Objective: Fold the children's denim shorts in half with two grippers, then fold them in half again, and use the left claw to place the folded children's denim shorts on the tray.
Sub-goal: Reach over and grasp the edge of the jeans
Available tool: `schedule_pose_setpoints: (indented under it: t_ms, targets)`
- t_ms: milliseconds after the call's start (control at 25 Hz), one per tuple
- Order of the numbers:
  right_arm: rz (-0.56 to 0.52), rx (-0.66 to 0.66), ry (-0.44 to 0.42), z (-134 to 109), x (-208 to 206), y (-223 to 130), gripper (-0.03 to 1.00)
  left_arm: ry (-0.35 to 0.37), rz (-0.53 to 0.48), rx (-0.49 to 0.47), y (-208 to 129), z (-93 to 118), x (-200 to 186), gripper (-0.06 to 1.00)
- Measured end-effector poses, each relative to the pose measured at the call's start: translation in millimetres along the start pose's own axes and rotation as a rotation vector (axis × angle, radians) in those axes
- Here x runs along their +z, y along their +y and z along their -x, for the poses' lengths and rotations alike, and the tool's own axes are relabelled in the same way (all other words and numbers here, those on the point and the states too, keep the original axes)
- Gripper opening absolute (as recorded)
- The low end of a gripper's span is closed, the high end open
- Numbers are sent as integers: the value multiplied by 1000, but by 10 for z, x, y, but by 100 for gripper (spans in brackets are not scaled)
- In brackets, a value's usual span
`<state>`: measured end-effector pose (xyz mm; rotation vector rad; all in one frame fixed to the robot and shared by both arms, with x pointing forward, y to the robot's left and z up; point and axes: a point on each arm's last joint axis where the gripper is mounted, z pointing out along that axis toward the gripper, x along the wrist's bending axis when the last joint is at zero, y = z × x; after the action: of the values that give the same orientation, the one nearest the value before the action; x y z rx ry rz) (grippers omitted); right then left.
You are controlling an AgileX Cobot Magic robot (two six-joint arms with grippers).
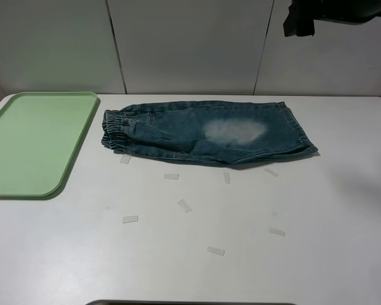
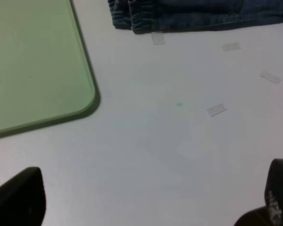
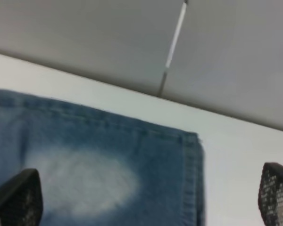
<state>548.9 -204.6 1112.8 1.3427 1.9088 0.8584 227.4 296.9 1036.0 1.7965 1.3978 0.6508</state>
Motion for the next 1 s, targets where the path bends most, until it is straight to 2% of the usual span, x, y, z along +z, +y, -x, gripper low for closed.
schedule_pose_setpoints:
  t_ms: [320, 480, 800, 1000]
  targets:
    - [-101, 66, 103, 138, 510, -202, 69, 0, 0, 0, 0, 0, 0, 92]
    - [-146, 152, 160, 273, 679, -233, 69, 0, 0, 0, 0, 0, 0, 92]
    - [-345, 353, 303, 484, 1160, -404, 69, 0, 0, 1, 0, 0, 0, 92]
    - [-424, 368, 320, 633, 1495, -589, 69, 0, 0, 1, 0, 0, 0, 92]
